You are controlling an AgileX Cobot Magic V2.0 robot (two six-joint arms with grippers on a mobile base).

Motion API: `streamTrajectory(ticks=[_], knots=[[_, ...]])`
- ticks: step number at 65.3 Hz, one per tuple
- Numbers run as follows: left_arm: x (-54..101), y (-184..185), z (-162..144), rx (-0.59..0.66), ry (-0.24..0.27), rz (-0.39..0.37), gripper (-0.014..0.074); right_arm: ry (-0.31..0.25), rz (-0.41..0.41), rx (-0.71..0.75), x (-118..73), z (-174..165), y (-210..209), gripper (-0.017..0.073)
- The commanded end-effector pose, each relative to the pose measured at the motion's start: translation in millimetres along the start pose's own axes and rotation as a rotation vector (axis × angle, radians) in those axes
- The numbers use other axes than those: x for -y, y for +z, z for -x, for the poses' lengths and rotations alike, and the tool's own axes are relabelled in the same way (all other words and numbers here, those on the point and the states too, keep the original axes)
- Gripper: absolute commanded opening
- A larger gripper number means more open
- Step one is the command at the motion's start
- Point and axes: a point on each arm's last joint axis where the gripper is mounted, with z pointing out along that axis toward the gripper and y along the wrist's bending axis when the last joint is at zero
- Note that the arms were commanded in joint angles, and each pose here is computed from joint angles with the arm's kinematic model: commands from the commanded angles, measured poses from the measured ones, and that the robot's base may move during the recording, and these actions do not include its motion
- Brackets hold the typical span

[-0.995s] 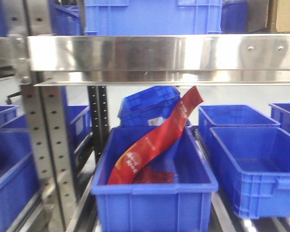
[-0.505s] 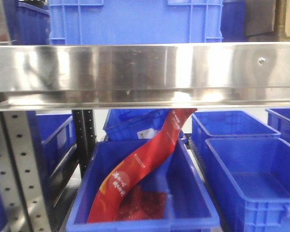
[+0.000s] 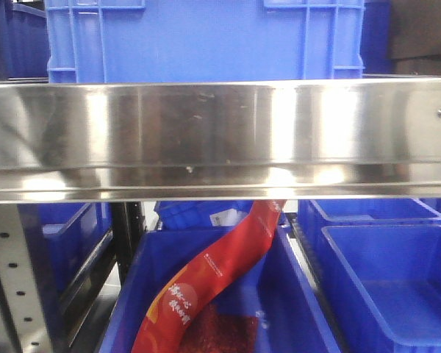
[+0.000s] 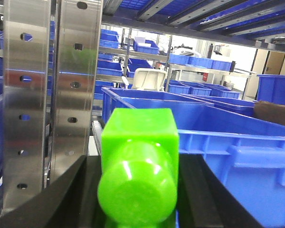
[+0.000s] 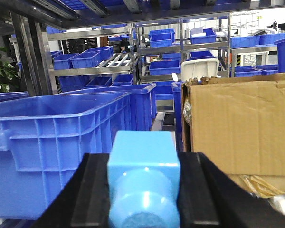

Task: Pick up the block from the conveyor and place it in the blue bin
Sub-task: 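Drive up to the blue bins while holding both blocks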

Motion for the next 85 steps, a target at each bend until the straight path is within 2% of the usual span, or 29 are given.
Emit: streamTrajectory(ticks=[1, 47, 58, 85], knots=[[0.4, -1.5, 2.4, 0.023, 0.002, -0.004, -0.0111, -0.007, -0.001, 0.014, 0.1, 1.3, -0.1, -0.016], [0.4, -1.5, 2.4, 0.023, 0.002, -0.004, -0.0111, -0.007, -0.001, 0.014, 0.1, 1.3, -0.1, -0.016], [0.6, -1.7, 9.4, 0.101, 0.008, -0.006, -0.0111, -0.007, -0.001, 0.014, 0.1, 1.3, -0.1, -0.016], [0.6, -1.6, 9.0, 0.097, 0.008, -0.006, -0.0111, -0.007, -0.001, 0.063, 0.0, 5.8, -0.2, -0.016]])
